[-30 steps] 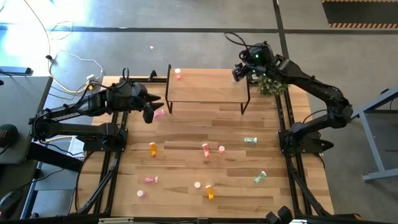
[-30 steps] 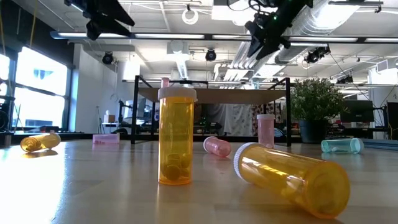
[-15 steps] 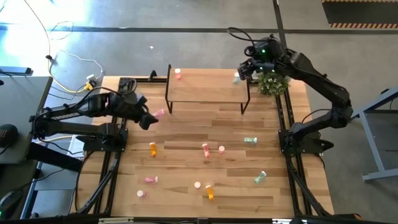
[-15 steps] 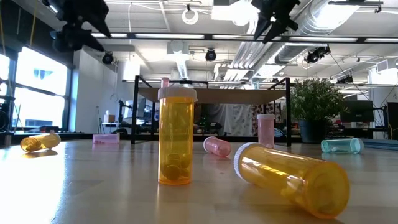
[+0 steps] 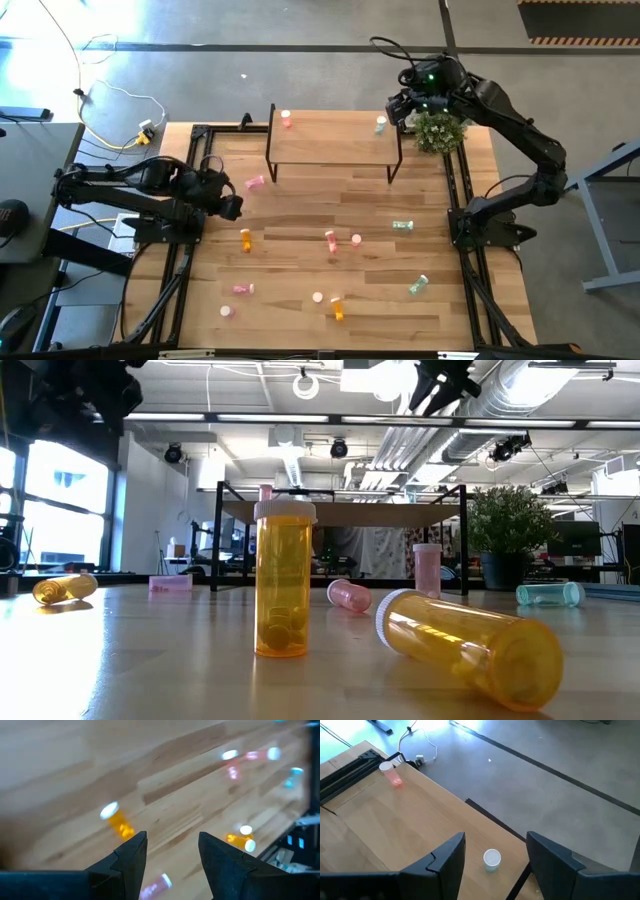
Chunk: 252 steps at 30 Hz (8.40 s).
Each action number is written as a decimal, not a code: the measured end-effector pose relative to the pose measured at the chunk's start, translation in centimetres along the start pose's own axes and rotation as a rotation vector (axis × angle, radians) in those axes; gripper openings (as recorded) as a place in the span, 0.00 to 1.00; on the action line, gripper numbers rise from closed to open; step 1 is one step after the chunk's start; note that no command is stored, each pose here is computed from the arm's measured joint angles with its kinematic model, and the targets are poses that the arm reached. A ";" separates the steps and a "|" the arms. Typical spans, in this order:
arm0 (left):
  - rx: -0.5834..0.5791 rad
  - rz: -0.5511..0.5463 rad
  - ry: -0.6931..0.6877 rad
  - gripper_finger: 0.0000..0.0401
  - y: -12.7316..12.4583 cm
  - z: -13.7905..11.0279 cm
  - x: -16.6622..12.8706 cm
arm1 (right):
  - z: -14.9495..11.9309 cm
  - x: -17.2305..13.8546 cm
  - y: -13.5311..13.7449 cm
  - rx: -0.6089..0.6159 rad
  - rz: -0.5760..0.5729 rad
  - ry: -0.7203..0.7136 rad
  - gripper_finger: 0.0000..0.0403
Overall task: Pick and place medicine bottles onto shelf by color
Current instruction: Put the top orange pill bottle on the shelf
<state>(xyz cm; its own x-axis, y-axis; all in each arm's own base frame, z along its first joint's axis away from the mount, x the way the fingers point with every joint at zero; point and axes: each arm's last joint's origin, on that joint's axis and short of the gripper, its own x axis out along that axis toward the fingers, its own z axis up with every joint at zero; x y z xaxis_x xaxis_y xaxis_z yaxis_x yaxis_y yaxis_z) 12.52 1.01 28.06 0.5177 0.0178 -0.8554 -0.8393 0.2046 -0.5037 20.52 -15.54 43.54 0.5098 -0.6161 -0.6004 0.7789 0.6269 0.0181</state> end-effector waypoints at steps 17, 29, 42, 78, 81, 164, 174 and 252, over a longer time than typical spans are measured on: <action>-0.274 0.258 -0.019 0.42 -2.2 -3.1 4.6 | 0.2 -0.1 0.0 -0.110 -0.001 -0.017 0.50; -0.385 0.369 -0.079 0.42 -3.1 -5.2 8.8 | 0.3 -0.1 0.0 -0.155 -0.001 -0.023 0.50; -0.478 0.405 -0.099 0.42 -1.7 -5.9 12.8 | 0.3 -0.1 0.0 -0.179 0.002 -0.022 0.50; -0.424 0.564 -0.095 0.21 -1.0 -6.4 16.6 | 0.2 -0.1 0.0 -0.182 -0.001 -0.014 0.50; -0.419 0.559 -0.092 0.20 -1.1 -6.5 16.6 | 0.2 -0.1 0.0 -0.182 -0.002 -0.014 0.50; 1.033 -0.605 -0.766 0.24 -13.6 5.0 3.5 | -2.7 0.4 20.1 -0.284 0.977 -0.114 0.40; 1.027 -0.604 -0.763 0.24 -13.5 5.0 3.5 | -2.9 0.5 20.0 -0.287 0.970 -0.094 0.26; 0.669 -0.183 -0.647 0.60 -6.5 10.5 2.1 | -1.1 22.2 8.6 -0.424 0.544 -0.108 0.27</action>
<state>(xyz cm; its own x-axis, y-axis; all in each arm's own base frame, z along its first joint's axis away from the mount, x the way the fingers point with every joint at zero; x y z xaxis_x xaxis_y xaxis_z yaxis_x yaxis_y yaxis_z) 20.82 9.98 30.81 0.7919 0.4278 -0.4358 -0.5705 0.7727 -0.2784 38.16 -23.30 29.50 0.8378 -0.1917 -0.5111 0.2036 0.9785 -0.0332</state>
